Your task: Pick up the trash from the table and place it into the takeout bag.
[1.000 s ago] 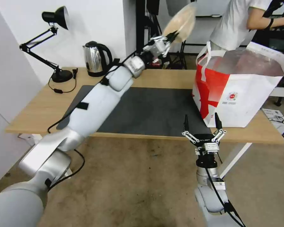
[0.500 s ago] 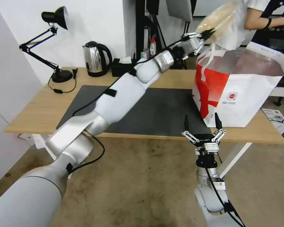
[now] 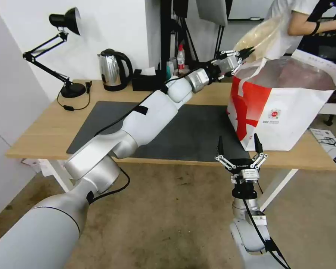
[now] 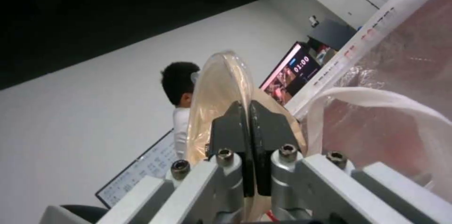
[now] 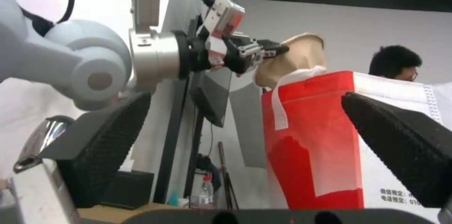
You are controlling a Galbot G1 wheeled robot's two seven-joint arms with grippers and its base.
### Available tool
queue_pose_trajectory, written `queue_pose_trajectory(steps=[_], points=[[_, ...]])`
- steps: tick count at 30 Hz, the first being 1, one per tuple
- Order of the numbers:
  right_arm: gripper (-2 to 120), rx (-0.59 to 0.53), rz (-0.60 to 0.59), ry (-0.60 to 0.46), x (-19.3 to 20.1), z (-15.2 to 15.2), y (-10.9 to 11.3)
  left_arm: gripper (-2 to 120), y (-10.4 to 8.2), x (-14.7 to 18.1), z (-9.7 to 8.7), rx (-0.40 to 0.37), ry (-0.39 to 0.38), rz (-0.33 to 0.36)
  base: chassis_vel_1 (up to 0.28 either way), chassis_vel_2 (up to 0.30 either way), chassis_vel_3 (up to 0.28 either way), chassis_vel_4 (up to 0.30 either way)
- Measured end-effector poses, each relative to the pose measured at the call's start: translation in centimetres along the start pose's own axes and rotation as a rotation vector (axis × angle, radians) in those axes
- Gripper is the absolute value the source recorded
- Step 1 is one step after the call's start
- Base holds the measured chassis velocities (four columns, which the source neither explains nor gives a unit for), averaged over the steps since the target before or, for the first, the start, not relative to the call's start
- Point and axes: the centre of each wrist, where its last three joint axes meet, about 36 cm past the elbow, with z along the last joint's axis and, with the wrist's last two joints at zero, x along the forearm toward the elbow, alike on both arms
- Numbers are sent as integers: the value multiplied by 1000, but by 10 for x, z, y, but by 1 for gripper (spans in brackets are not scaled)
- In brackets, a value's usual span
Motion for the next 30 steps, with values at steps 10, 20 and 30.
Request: queue_pose_trajectory(steps=[10,20,30], points=[[100,0,0,0,0,0,0,0,-26,8,12,72,19,10,0,0,0,0],[100,0,0,0,0,0,0,0,-36,18,25,92,26,9,0,0,0,0],[100,0,0,0,0,0,0,0,-37,20,27,92,27,15,0,0,0,0]])
